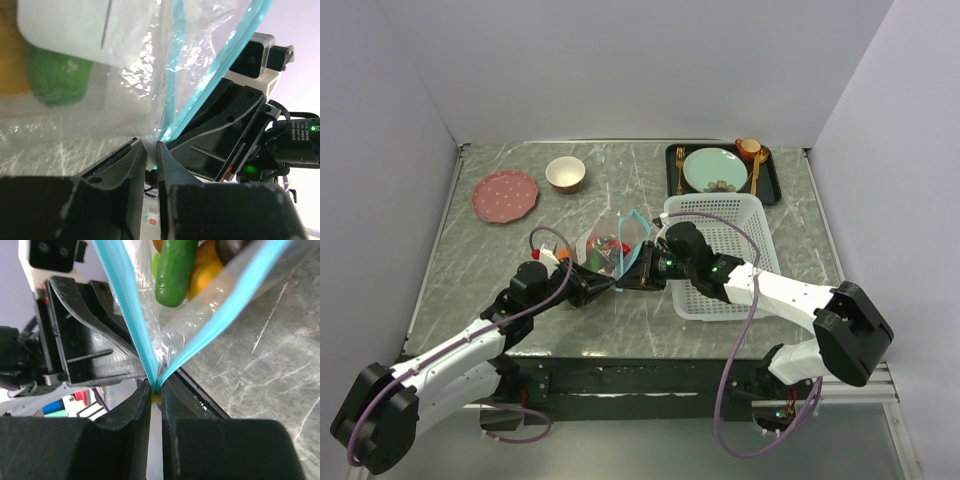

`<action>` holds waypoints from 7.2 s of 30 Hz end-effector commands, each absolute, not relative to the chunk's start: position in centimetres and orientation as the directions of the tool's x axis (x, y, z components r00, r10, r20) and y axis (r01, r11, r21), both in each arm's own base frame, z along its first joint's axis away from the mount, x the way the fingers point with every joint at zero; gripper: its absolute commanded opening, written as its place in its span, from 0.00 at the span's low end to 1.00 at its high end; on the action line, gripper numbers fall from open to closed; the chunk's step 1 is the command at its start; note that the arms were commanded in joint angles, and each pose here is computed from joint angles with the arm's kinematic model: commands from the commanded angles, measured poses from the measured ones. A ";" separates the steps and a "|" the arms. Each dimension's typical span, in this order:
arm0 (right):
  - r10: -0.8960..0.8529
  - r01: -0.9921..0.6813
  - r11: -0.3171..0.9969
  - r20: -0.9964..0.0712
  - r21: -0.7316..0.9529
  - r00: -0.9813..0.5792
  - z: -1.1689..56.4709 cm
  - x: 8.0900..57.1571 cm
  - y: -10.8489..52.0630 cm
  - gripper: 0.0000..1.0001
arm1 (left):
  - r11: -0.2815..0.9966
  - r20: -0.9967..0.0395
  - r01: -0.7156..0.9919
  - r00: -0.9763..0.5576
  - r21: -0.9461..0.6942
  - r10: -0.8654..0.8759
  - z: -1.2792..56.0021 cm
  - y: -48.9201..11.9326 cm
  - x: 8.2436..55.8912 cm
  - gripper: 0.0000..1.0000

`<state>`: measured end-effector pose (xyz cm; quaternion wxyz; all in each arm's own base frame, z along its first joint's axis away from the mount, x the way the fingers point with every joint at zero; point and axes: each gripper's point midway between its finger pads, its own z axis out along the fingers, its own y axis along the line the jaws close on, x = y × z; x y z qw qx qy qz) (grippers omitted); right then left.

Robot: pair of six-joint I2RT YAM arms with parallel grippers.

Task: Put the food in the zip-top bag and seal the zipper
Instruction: Zip the zipper food storage bag at the center of the board.

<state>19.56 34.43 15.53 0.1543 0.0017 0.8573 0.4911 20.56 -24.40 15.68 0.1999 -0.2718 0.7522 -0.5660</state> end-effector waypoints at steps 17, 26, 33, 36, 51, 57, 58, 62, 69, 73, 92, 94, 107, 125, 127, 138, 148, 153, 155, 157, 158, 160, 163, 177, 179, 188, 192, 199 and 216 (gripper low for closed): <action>0.182 -0.175 0.473 -0.290 0.863 -0.940 17.5 19.9 35.0 0.06 | 0.150 0.019 -0.141 -0.786 -0.979 -0.619 17.1 -24.8 20.5 0.11; 0.176 -0.156 0.511 -0.281 0.845 -0.943 16.3 19.7 34.5 0.08 | 0.161 -0.007 -0.123 -0.774 -0.979 -0.633 17.6 -24.6 20.8 0.01; 0.179 -0.152 0.532 -0.286 0.833 -0.941 16.0 19.8 34.2 0.17 | 0.150 -0.020 -0.106 -0.750 -0.983 -0.661 18.0 -23.8 20.8 0.01; 0.180 -0.160 0.533 -0.297 0.831 -0.938 16.3 20.1 34.3 0.22 | 0.157 -0.023 -0.107 -0.752 -0.982 -0.659 17.9 -23.8 20.7 0.01; 0.190 -0.174 0.496 -0.302 0.851 -0.934 17.8 20.6 34.9 0.03 | 0.166 -0.016 -0.125 -0.750 -0.978 -0.661 17.1 -23.5 20.4 0.01; 0.206 -0.175 0.475 -0.302 0.862 -0.931 18.4 20.8 34.8 0.00 | 0.174 -0.020 -0.127 -0.751 -0.976 -0.660 17.1 -23.5 20.3 0.01; 0.213 -0.173 0.471 -0.302 0.865 -0.929 18.5 20.9 34.7 0.00 | 0.184 -0.022 -0.133 -0.752 -0.974 -0.659 16.8 -23.5 20.3 0.01; 0.240 -0.170 0.459 -0.306 0.872 -0.921 19.1 21.7 34.5 0.00 | 0.207 -0.025 -0.145 -0.760 -0.968 -0.649 16.3 -23.4 19.9 0.01; 0.261 -0.175 0.451 -0.317 0.875 -0.912 19.7 23.0 34.4 0.00 | 0.219 -0.024 -0.157 -0.760 -0.963 -0.649 15.7 -23.0 19.4 0.01; 0.263 -0.183 0.438 -0.320 0.880 -0.910 20.1 23.3 34.5 0.01 | 0.232 -0.027 -0.160 -0.767 -0.960 -0.641 15.4 -22.9 19.2 0.01; 0.276 -0.166 0.401 -0.292 0.901 -0.916 20.1 25.0 34.1 0.01 | 0.225 0.002 -0.181 -0.784 -0.957 -0.621 14.1 -22.8 18.1 0.01; 0.275 -0.165 0.396 -0.289 0.903 -0.917 20.2 24.8 34.1 0.01 | 0.208 0.000 -0.168 -0.779 -0.964 -0.627 14.4 -22.8 18.3 0.01; 0.293 -0.072 0.398 -0.202 0.914 -0.935 17.8 22.5 33.8 0.01 | 0.068 0.002 -0.061 -0.759 -0.996 -0.651 18.5 -23.4 19.8 0.38; 0.287 -0.054 0.349 -0.162 0.935 -0.944 18.3 21.3 34.6 0.01 | 0.017 0.029 -0.056 -0.736 -0.998 -0.677 18.9 -23.5 20.9 0.61; 0.281 -0.053 0.347 -0.158 0.936 -0.947 18.3 21.2 34.8 0.01 | 0.022 0.023 -0.051 -0.740 -0.998 -0.672 19.0 -23.7 21.1 0.60; 0.254 -0.049 0.365 -0.150 0.930 -0.956 17.4 20.6 35.1 0.02 | 0.021 0.035 -0.067 -0.733 -0.998 -0.679 18.6 -23.9 21.6 0.43; 0.226 -0.042 0.393 -0.141 0.919 -0.964 16.5 20.4 35.6 0.02 | 0.031 0.020 -0.056 -0.737 -0.998 -0.675 19.1 -24.3 22.1 0.23; 0.226 -0.038 0.401 -0.139 0.915 -0.964 16.2 20.4 35.6 0.02 | 0.043 0.016 -0.060 -0.745 -0.997 -0.667 18.9 -24.4 22.0 0.04; 0.227 -0.036 0.404 -0.139 0.914 -0.964 16.2 20.5 35.6 0.02 | 0.049 0.021 -0.072 -0.744 -0.996 -0.667 18.7 -24.4 22.0 0.01; 0.233 -0.037 0.406 -0.142 0.913 -0.962 16.3 20.7 35.7 0.02 | 0.057 0.023 -0.082 -0.745 -0.995 -0.666 18.3 -24.3 21.8 0.01; 0.236 -0.035 0.405 -0.141 0.914 -0.962 16.3 20.8 35.7 0.02 | 0.059 0.025 -0.086 -0.745 -0.995 -0.666 18.2 -24.2 21.7 0.01; 0.237 -0.036 0.404 -0.143 0.914 -0.961 16.4 20.9 35.8 0.02 | 0.070 0.020 -0.089 -0.749 -0.994 -0.663 17.9 -24.2 21.5 0.01; 0.242 -0.042 0.408 -0.152 0.912 -0.958 16.7 21.5 36.0 0.02 | 0.076 0.012 -0.082 -0.753 -0.994 -0.657 17.8 -24.1 21.2 0.01; 0.316 -0.052 0.403 -0.193 0.914 -0.929 18.1 23.4 35.1 0.02 | 0.121 0.014 -0.111 -0.791 -0.986 -0.612 16.2 -24.4 20.1 0.01; 0.330 -0.049 0.407 -0.197 0.912 -0.923 18.0 23.5 34.8 0.03 | 0.117 0.015 -0.107 -0.797 -0.987 -0.604 16.4 -24.6 20.1 0.01; 0.355 -0.055 0.398 -0.209 0.916 -0.911 18.1 24.0 34.5 0.03 | 0.118 0.019 -0.108 -0.812 -0.987 -0.583 16.2 -24.8 19.7 0.01; 0.370 -0.056 0.406 -0.220 0.912 -0.903 18.2 24.5 34.4 0.03 | 0.120 0.019 -0.109 -0.816 -0.987 -0.578 16.1 -24.7 19.4 0.01; 0.404 -0.041 0.426 -0.230 0.904 -0.885 18.1 24.9 33.7 0.02 | 0.120 0.018 -0.106 -0.817 -0.987 -0.576 16.1 -24.6 19.3 0.01; 0.424 -0.041 0.425 -0.240 0.904 -0.873 18.4 25.4 33.2 0.02 | 0.139 0.027 -0.123 -0.835 -0.983 -0.549 15.3 -24.5 18.2 0.01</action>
